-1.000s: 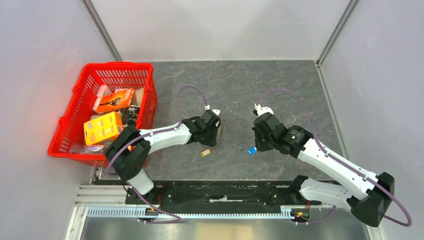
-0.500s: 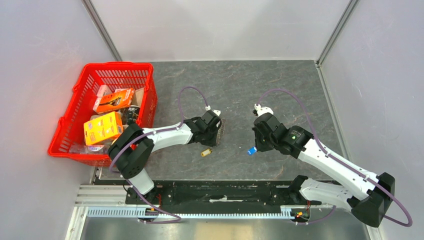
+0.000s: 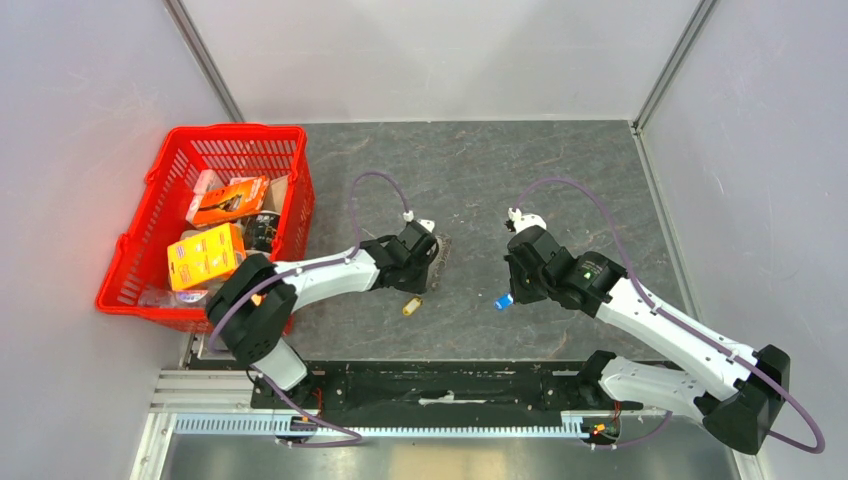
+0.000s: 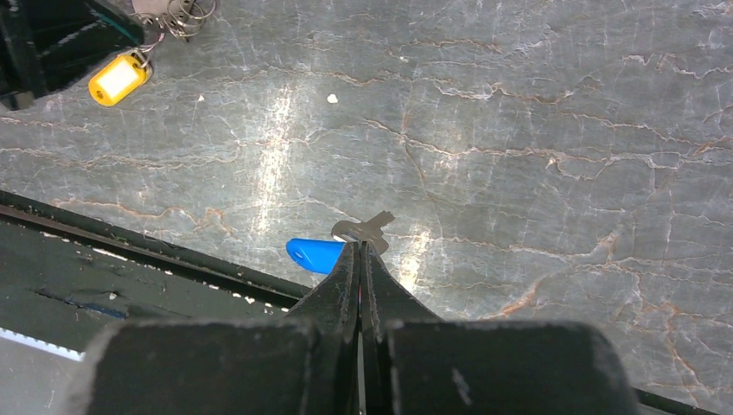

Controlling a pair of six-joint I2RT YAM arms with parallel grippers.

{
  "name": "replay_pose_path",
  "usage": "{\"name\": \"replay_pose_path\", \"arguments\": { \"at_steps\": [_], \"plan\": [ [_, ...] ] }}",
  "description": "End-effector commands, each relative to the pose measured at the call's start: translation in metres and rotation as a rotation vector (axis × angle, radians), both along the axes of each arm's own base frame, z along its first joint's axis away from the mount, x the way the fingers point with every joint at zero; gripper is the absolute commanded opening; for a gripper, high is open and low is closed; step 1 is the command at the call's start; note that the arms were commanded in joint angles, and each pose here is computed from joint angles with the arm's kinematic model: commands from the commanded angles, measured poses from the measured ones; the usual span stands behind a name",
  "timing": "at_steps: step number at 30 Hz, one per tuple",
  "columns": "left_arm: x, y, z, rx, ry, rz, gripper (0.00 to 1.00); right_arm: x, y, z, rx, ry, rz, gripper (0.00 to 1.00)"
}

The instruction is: Put the keys on the keyring

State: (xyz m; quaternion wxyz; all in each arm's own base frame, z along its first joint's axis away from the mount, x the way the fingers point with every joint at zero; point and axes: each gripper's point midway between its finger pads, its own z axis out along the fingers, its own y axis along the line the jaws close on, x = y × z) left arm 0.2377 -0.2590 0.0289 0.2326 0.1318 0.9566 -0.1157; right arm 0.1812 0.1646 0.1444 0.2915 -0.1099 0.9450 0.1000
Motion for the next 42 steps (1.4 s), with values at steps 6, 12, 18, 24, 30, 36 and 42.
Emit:
{"name": "replay_pose_path", "arguments": {
  "at_steps": [6, 12, 18, 24, 30, 36, 42],
  "plan": [
    [0.004, -0.003, 0.042, -0.088, -0.081, 0.018, 0.32, 0.003, 0.009, 0.011, 0.045, -0.03, 0.007, 0.0],
    [0.004, -0.023, 0.043, -0.153, -0.05, -0.008, 0.33, 0.002, 0.009, 0.009, 0.046, -0.028, 0.005, 0.0],
    [0.013, -0.034, 0.042, -0.148, -0.066, -0.05, 0.32, 0.0, 0.007, 0.007, 0.044, -0.026, 0.006, 0.0],
    [0.017, -0.043, 0.047, -0.147, -0.095, -0.153, 0.31, -0.001, 0.007, 0.007, 0.046, -0.028, 0.008, 0.0],
    [0.025, -0.037, 0.053, -0.106, -0.156, -0.189, 0.32, -0.001, 0.007, 0.006, 0.042, -0.027, 0.008, 0.0],
    [0.041, -0.049, 0.069, -0.115, -0.193, -0.186, 0.39, -0.001, 0.007, 0.006, 0.047, -0.028, 0.008, 0.0],
    [0.068, -0.051, 0.077, -0.043, -0.229, -0.161, 0.49, -0.002, 0.005, 0.007, 0.049, -0.032, 0.008, 0.0]
  ]
}}
